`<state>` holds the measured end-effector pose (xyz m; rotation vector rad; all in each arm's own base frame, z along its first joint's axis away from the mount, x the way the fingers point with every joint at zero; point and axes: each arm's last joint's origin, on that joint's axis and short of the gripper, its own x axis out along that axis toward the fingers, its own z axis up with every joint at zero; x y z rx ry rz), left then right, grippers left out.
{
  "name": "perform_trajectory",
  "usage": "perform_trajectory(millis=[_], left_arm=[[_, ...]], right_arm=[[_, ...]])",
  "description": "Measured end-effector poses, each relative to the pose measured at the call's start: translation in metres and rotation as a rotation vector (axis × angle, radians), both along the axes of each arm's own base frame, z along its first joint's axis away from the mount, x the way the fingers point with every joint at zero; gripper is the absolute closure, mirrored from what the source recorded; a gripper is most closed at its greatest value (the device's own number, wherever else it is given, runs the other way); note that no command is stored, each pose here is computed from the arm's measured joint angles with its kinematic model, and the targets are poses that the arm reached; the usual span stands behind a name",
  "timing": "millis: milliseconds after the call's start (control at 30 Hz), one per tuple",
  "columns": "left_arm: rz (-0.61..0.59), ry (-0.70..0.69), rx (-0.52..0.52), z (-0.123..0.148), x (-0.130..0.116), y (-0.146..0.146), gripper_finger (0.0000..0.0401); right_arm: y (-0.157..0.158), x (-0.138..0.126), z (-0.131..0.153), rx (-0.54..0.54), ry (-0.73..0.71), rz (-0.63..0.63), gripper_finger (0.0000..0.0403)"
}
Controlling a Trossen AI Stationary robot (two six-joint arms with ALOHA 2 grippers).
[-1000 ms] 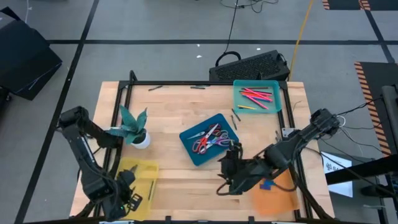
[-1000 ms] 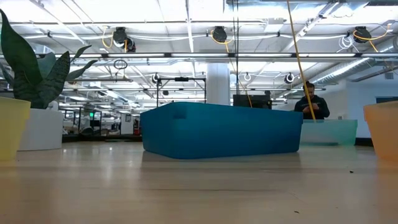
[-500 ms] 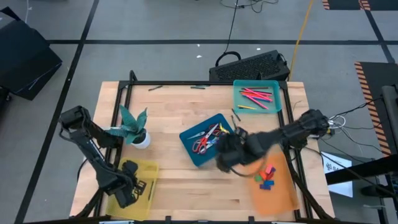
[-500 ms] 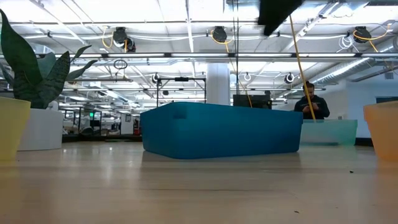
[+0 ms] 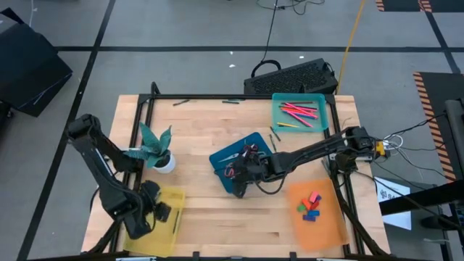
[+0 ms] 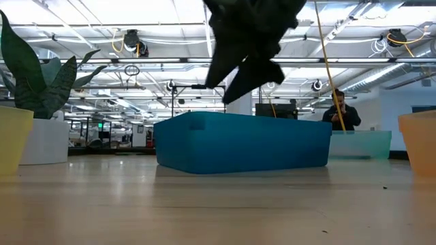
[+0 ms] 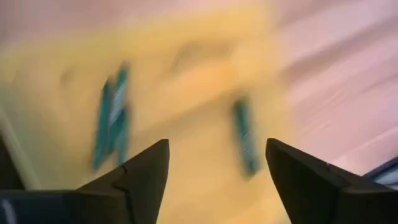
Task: Sort crayons/erasers/pens/pencils in bins
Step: Adjust the blue bin
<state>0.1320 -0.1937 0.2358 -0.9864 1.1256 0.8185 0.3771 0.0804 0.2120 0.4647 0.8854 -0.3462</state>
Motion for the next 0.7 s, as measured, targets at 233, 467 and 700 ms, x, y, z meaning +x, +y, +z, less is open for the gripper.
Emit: perform_trajectory(millis=[233,467,700], left_arm=[[0.051,-0.197,0.070,0.020,0.015,0.025,0.0127],[0.002,-0.223,0.095,0.023,0.033,0.038,0.0126],[-0.026,-0.252,0.101,0.024,0.047,0.046,0.0125]], right_arm=[[0.010,0.001,-0.026,-0.037,-0.022,0.077,0.0177],[0.044,0.002,-0.034,-0.065,-0.054,0.368,0.0177],[0.050,-0.003,-0.041,-0.261,0.009,0.594,0.0188]])
